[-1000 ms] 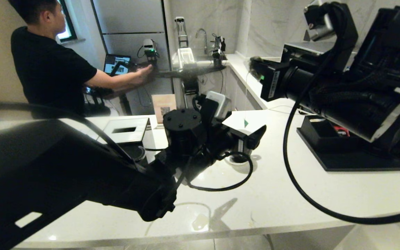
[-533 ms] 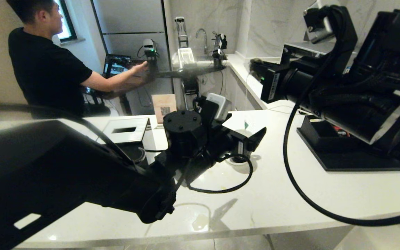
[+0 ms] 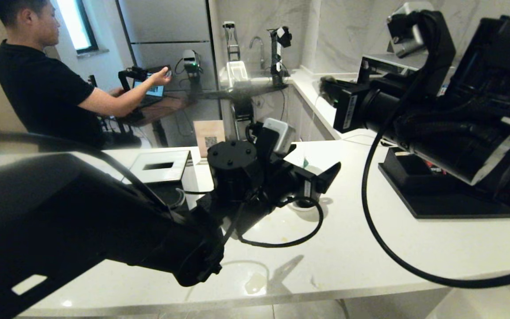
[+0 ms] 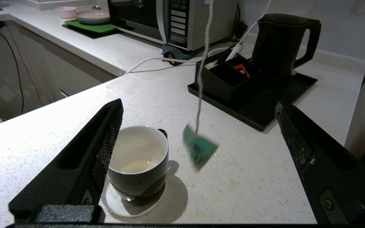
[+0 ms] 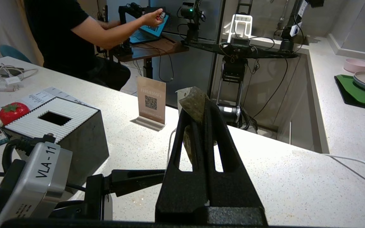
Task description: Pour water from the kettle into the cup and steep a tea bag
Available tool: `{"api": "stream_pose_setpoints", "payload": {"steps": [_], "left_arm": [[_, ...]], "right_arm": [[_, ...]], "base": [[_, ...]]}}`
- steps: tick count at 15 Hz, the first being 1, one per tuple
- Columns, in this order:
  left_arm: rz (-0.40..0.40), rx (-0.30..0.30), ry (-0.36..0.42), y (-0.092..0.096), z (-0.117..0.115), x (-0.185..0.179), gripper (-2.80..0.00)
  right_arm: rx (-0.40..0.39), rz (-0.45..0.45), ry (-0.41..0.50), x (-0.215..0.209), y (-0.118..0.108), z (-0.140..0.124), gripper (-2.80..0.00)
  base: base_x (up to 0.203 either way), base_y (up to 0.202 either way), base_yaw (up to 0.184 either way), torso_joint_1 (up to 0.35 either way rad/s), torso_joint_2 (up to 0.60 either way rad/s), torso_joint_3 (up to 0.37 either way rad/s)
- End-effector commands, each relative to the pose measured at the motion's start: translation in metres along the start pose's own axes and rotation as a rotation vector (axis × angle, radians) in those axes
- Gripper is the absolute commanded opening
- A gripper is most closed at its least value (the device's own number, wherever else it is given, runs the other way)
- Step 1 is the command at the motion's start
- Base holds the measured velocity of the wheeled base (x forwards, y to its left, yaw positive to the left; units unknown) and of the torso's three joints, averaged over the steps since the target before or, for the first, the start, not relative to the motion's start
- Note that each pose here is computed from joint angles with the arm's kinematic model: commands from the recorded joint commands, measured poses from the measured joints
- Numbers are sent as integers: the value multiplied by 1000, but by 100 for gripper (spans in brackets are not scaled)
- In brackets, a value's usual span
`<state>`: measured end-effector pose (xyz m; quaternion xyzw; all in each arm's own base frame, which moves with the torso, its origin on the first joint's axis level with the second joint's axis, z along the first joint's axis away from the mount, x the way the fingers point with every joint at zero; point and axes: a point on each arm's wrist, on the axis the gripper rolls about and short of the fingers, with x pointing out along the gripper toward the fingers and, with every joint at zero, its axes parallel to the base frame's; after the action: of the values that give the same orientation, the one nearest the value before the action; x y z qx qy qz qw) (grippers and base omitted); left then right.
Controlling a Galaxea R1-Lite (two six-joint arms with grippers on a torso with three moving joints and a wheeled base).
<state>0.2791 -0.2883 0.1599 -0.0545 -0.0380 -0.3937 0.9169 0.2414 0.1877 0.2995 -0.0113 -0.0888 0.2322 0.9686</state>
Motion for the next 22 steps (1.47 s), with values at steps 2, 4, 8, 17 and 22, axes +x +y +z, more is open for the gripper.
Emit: {"api": "stream_pose_setpoints", "payload": {"steps": [2,4,8,17,22], "left_arm": [[-1,-1,-10,0,2,0,0],[0,-1,-7,0,1,0,0],[-2,-1,-7,-1,1,0,0],[-15,-1,2,-6,-2,0,0],[-15,-1,2,-6,-2,0,-280]], "right_arm": [[-6,-20,3,1,-6,-2,-280],[-7,-31,2,2,-9,-2,-280],[-7,-39,-4,3,-11,-3,-280],[-9,-43,0,4,-12,-4,-280],[-9,-43,-1,4,-12,-4,-280]], "base": [[0,0,0,0,0,0],[0,0,0,0,0,0],[0,0,0,0,0,0],[0,0,0,0,0,0],[0,0,0,0,0,0]]}}
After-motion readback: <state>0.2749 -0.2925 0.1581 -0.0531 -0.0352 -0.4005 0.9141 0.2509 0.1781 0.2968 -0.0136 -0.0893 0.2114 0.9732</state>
